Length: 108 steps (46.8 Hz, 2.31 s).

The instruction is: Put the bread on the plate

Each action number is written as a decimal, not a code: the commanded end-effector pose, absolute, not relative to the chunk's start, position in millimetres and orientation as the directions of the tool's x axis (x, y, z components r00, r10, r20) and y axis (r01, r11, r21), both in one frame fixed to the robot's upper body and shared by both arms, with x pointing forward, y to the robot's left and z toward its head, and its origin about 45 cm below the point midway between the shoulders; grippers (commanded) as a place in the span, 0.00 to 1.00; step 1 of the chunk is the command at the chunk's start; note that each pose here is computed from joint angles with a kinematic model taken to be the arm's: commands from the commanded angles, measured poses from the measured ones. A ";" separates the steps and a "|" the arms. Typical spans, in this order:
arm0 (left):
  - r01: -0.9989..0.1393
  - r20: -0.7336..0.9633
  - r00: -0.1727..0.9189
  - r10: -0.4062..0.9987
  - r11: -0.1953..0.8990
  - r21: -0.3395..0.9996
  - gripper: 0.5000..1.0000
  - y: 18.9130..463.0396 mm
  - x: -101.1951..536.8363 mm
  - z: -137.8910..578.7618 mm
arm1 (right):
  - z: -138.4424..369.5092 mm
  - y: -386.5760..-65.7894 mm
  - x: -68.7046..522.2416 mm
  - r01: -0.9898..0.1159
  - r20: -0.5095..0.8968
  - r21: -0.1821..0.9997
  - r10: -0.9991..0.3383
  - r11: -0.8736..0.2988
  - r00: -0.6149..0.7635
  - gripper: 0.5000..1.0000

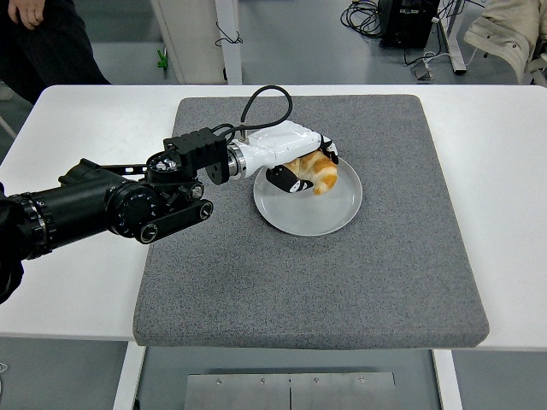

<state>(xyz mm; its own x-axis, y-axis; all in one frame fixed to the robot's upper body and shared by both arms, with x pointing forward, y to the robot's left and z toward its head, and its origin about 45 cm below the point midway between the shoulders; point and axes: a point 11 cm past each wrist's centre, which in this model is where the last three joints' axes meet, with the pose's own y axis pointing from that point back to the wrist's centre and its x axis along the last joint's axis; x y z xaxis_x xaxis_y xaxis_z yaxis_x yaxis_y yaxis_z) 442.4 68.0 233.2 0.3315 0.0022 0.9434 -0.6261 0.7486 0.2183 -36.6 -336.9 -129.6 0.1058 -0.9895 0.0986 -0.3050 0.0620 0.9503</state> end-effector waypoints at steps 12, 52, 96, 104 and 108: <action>-0.621 0.941 0.337 -0.027 0.744 0.244 0.24 73.1 437.5 219.5 | -129.6 -336.9 -36.6 -0.305 0.099 0.950 -0.989 0.062 0.106 1.00; -0.608 0.943 0.331 -0.017 0.761 0.227 0.74 73.7 433.1 215.0 | -129.6 -336.9 -36.6 -0.305 0.099 0.950 -0.989 0.062 0.106 1.00; -0.689 0.790 0.486 0.373 0.720 0.084 0.93 103.4 475.2 298.0 | -129.6 -336.9 -36.6 -0.305 0.099 0.950 -0.989 0.062 0.106 1.00; -0.761 0.692 0.475 0.543 0.648 0.014 0.94 128.5 488.1 315.0 | -129.6 -336.9 -36.6 -0.305 0.099 0.950 -0.989 0.062 0.106 1.00; -0.788 0.645 0.465 0.607 0.616 -0.012 0.94 138.9 492.2 319.9 | -129.6 -336.9 -36.6 -0.305 0.099 0.950 -0.989 0.062 0.106 1.00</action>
